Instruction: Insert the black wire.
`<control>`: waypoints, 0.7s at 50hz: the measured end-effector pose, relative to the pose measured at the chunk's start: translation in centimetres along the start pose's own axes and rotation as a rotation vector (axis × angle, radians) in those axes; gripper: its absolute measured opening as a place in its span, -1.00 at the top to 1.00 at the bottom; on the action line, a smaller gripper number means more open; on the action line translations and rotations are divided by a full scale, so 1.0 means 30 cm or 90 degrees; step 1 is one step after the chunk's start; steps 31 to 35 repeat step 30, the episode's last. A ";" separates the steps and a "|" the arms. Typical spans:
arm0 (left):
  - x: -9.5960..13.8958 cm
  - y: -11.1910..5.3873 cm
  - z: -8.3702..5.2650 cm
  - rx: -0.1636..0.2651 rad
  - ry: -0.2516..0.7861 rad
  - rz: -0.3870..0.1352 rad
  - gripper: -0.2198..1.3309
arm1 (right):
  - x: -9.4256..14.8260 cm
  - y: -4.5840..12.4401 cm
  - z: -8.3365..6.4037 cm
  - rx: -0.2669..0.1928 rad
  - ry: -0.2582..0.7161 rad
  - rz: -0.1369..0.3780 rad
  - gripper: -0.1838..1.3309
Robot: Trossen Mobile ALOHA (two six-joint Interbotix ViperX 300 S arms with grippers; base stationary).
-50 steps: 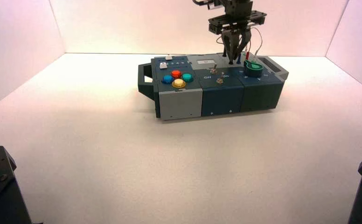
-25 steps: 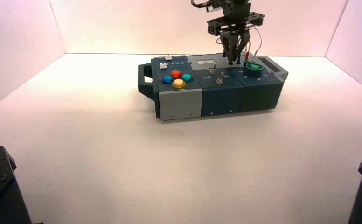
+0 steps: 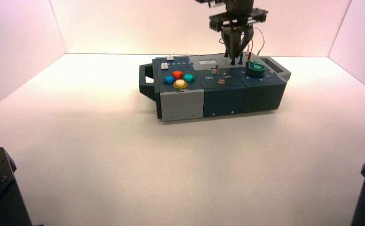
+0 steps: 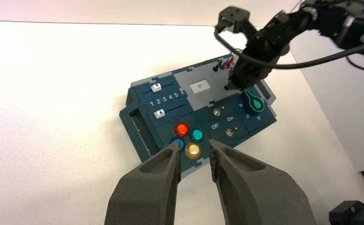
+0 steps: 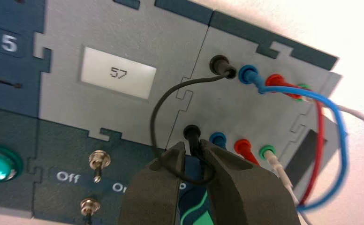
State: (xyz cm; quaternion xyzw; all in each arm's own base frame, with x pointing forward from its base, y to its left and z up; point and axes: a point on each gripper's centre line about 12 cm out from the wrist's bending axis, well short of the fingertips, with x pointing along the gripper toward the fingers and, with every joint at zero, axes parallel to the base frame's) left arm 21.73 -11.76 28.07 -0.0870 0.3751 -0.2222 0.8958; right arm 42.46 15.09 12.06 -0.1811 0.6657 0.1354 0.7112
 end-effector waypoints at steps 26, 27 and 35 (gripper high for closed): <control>-0.001 0.001 -0.018 -0.001 0.029 0.001 -0.20 | -0.140 0.006 -0.015 0.002 -0.030 -0.001 0.07; -0.001 0.001 -0.018 -0.001 0.029 0.001 -0.20 | -0.144 0.005 -0.016 0.002 -0.030 -0.001 0.07; -0.002 0.001 -0.017 0.000 0.028 0.000 -0.21 | -0.149 0.005 -0.017 0.002 -0.030 -0.001 0.07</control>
